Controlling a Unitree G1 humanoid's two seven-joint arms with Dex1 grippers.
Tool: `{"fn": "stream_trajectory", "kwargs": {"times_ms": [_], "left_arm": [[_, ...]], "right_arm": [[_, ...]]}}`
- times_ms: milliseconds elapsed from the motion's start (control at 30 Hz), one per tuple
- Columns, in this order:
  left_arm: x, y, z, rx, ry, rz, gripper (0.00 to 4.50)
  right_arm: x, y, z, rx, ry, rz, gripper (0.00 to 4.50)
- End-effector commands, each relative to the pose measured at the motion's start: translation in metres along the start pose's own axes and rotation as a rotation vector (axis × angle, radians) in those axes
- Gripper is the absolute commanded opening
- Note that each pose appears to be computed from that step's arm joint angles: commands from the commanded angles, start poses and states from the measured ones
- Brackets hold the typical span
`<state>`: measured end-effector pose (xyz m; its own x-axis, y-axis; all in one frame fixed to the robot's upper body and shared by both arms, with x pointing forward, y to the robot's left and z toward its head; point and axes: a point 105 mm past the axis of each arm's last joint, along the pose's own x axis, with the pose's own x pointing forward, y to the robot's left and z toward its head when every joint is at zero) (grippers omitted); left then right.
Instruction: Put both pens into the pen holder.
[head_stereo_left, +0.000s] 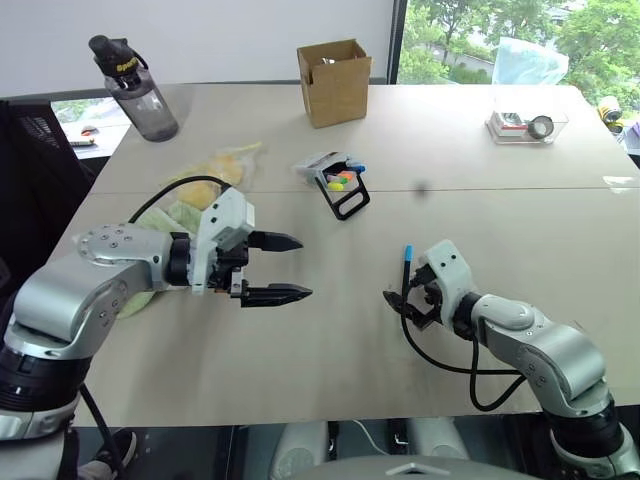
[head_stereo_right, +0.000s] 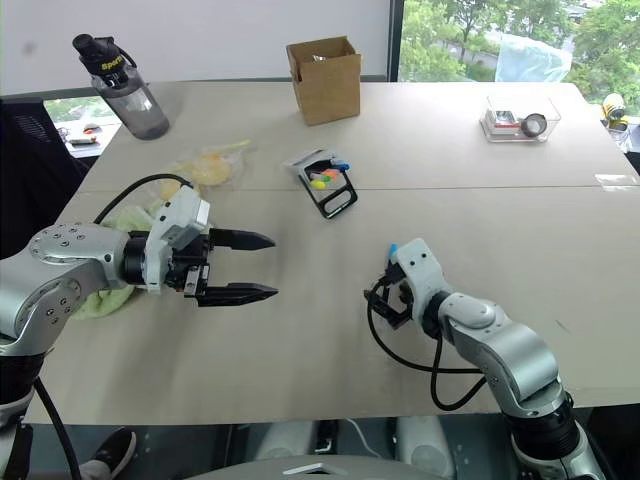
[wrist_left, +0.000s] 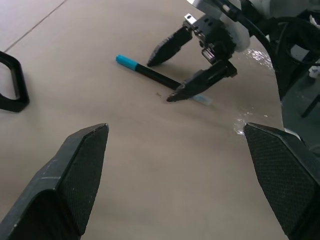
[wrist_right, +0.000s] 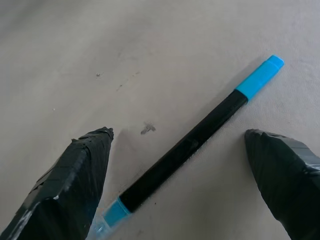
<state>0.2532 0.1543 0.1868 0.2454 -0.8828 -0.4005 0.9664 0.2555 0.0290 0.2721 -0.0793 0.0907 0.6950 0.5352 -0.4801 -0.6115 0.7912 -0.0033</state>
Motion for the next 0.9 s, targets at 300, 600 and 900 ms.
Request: {"fn": "stream_trajectory", "kwargs": {"times_ms": [300, 600, 900], "left_arm": [[-0.003, -0.002, 0.016, 0.056, 0.001, 0.003, 4.5], [0.012, 0.008, 0.021, -0.028, -0.155, 0.046, 4.5], [0.051, 0.039, 0.055, -0.255, -0.578, 0.184, 4.5]], "right_arm": [[-0.012, -0.023, -0.014, -0.154, 0.162, -0.173, 0.1], [-0.015, -0.031, 0.022, -0.089, -0.043, -0.195, 0.1], [-0.041, 0.02, 0.108, -0.078, -0.664, 0.165, 0.1]]}}
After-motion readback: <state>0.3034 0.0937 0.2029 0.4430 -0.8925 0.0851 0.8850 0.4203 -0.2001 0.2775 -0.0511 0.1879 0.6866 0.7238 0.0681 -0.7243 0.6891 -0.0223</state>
